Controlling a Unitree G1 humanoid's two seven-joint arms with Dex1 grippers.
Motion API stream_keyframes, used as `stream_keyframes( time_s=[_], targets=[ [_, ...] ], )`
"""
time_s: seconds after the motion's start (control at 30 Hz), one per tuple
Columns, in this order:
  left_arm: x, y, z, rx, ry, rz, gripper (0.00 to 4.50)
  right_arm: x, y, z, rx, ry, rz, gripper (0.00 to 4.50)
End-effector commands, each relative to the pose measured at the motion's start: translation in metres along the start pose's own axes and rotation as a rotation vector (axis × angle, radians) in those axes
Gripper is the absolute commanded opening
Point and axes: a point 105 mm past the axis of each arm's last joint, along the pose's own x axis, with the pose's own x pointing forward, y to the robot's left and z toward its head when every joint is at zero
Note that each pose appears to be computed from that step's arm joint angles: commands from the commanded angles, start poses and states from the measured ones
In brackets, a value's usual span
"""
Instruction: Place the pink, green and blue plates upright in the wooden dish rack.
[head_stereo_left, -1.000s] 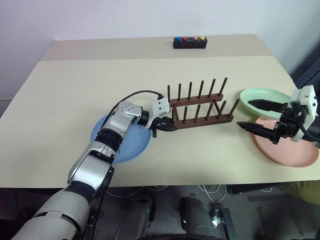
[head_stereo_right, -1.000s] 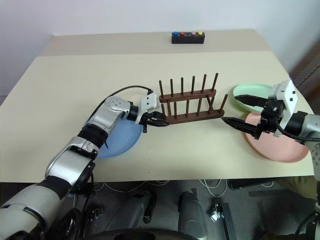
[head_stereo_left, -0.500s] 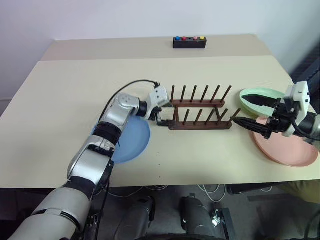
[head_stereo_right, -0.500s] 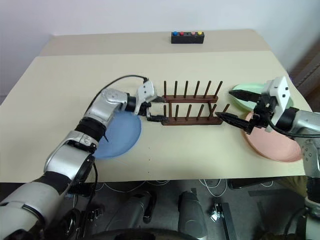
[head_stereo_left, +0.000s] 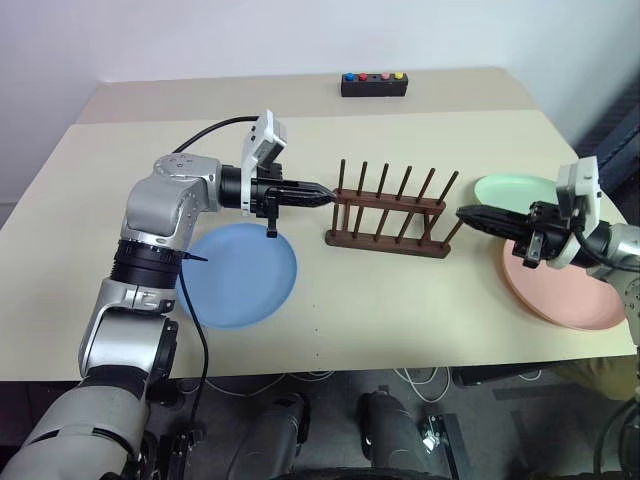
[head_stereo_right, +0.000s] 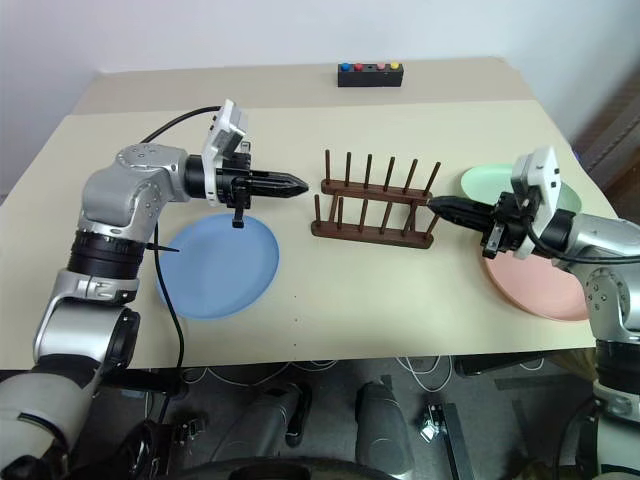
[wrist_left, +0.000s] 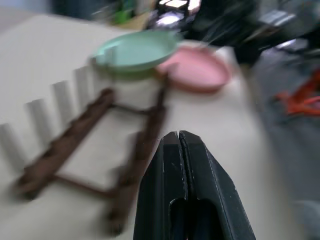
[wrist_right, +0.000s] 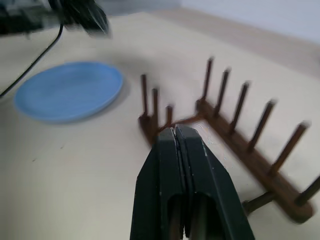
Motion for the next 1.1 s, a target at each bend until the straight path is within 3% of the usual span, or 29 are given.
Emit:
stream_keyframes(
  time_s=[0.03,0.27,0.4,0.67,1.1],
  targets=[
    [0.008,-0.017,-0.012,0.027,0.083,-0.069,0.02,-0.002,0.003,-0.014,-0.065,0.129,0.009,0.0],
    [0.021,0.005,-0.069,0.172,0.333,0.057,0.02,0.012,-0.001,-0.041,-0.125,0.252,-0.042,0.0],
    [0.034,0.019,-0.087,0.214,0.38,0.128,0.02,0.021,0.002,-0.057,-0.16,0.299,-0.039,0.0],
    [0.044,0.036,-0.09,0.267,0.391,0.207,0.02,0.042,-0.013,-0.076,-0.278,0.378,-0.104,0.0],
    [0.031,0.076,-0.089,0.327,0.419,0.396,0.02,0.063,-0.055,-0.069,-0.455,0.381,-0.244,0.0]
  ],
)
